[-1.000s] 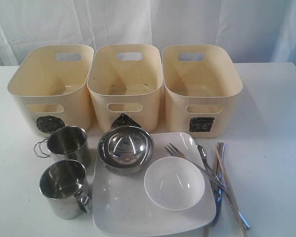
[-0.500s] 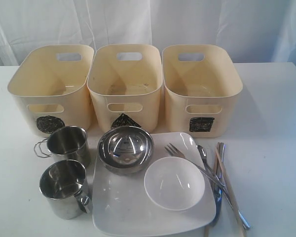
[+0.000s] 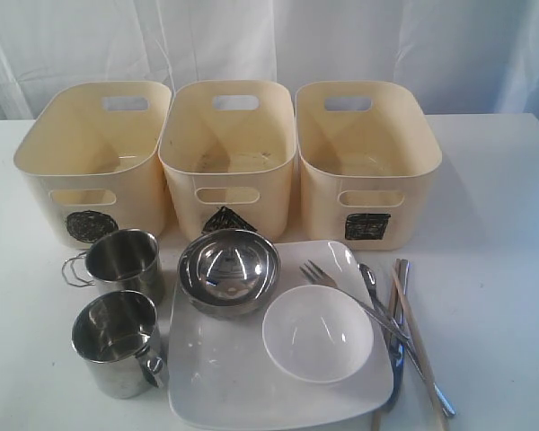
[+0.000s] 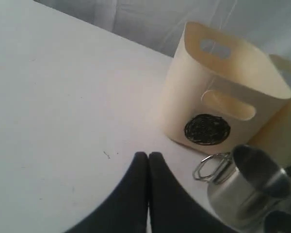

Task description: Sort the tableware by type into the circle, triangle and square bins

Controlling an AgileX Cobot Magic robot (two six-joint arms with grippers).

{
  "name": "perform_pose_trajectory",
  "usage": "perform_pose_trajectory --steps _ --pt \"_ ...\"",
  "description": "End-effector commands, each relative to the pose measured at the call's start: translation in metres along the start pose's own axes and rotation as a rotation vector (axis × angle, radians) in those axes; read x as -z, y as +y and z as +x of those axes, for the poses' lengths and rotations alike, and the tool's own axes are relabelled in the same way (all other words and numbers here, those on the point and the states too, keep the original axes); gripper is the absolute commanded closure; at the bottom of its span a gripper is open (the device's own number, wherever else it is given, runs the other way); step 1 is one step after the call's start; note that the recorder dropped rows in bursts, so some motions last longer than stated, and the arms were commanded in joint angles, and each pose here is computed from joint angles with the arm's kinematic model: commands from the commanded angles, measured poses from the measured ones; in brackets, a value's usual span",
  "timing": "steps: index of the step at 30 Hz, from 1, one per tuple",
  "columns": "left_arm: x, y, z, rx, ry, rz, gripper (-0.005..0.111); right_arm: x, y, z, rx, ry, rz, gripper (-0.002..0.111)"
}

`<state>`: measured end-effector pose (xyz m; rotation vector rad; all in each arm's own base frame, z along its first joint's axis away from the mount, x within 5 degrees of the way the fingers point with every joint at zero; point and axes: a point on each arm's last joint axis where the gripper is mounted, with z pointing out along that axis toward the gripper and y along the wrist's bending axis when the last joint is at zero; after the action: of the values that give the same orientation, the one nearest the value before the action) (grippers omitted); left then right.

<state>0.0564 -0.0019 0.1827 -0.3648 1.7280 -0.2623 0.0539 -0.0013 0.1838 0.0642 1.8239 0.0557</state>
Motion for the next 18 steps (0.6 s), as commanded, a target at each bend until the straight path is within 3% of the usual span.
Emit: perform_pose_trajectory --steps 1,7,10,18 --pt "0.000 -0.003 -0.001 0.149 -0.024 0.038 0.107 0.000 0.000 0.001 -0.007 -0.009 -0.002 0.108" --pt "0.000 -0.005 -0.004 0.280 -0.045 0.069 0.107 0.000 0.000 0.001 -0.007 -0.009 -0.002 0.108" --pt "0.000 -0.005 -0.003 0.288 -0.035 0.072 0.107 0.000 0.000 0.001 -0.007 -0.009 -0.002 0.108" --pt "0.013 -0.021 -0.035 0.127 -0.115 0.125 0.107 0.000 0.000 0.001 -0.007 -0.009 -0.002 0.108"
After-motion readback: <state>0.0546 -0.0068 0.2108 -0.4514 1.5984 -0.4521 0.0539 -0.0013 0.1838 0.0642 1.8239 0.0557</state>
